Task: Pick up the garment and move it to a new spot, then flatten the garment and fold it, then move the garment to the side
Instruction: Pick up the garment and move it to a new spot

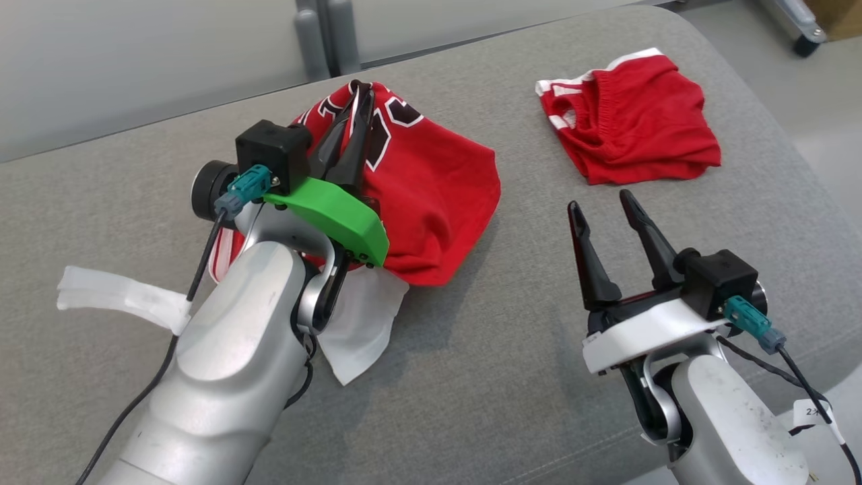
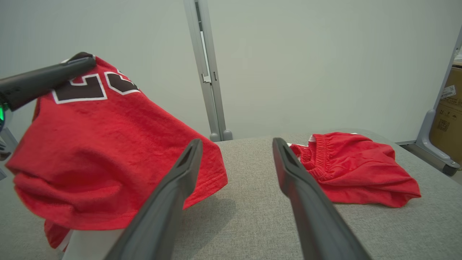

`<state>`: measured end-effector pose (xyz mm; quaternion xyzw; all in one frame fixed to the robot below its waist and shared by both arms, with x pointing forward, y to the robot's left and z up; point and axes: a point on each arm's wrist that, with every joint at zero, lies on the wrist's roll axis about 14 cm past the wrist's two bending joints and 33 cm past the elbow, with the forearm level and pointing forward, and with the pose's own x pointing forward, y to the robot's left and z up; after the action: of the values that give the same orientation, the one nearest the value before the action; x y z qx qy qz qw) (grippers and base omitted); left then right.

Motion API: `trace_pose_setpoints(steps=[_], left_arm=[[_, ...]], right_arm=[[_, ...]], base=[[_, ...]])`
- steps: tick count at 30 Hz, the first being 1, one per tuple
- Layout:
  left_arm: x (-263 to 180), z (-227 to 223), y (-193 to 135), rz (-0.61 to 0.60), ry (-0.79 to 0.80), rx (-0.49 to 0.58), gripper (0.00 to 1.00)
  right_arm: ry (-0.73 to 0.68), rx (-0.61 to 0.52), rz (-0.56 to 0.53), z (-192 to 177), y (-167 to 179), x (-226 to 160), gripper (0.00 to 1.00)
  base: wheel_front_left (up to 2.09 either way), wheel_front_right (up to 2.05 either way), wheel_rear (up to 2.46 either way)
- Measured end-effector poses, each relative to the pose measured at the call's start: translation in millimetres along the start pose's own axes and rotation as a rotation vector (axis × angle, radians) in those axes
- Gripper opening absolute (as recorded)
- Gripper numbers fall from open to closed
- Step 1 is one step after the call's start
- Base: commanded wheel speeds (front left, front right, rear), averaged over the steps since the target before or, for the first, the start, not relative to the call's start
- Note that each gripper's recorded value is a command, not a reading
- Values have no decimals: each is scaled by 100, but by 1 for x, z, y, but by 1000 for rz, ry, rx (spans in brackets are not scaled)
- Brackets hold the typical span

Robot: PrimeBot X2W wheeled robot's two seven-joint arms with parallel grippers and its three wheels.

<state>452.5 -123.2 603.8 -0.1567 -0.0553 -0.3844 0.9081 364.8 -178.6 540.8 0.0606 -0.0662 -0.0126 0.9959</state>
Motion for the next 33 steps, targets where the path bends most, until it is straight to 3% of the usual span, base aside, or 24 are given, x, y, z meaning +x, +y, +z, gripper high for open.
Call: trace_pose_setpoints(steps=[3, 4, 5, 6, 7, 17, 27, 33], left_arm=[[5, -21, -8, -4, 63, -10, 0], [7, -28, -11, -11, 84, -13, 30], [7, -28, -11, -11, 84, -13, 46], [8, -34, -15, -20, 101, -21, 80], [10, -40, -20, -32, 114, -29, 100], [12, -71, -52, -125, 178, -135, 100], [0, -54, -52, -135, 131, -113, 100], [-32, -70, -30, -45, 177, -118, 100]], right_arm=[[1, 3, -15, 1, -4, -6, 100], [0, 5, -23, 2, -6, -8, 100], [0, 5, -23, 2, -6, -8, 100], [-1, 5, -35, 2, -9, -9, 100], [0, 2, -48, 3, -13, -11, 100], [59, -14, -126, -14, -37, -19, 100], [121, -15, 16, -35, -9, -15, 100], [159, -4, 70, -49, 7, -15, 100]], base=[[0, 0, 0], [0, 0, 0], [0, 0, 0], [0, 0, 0], [0, 0, 0], [0, 0, 0], [0, 0, 0], [0, 0, 0]])
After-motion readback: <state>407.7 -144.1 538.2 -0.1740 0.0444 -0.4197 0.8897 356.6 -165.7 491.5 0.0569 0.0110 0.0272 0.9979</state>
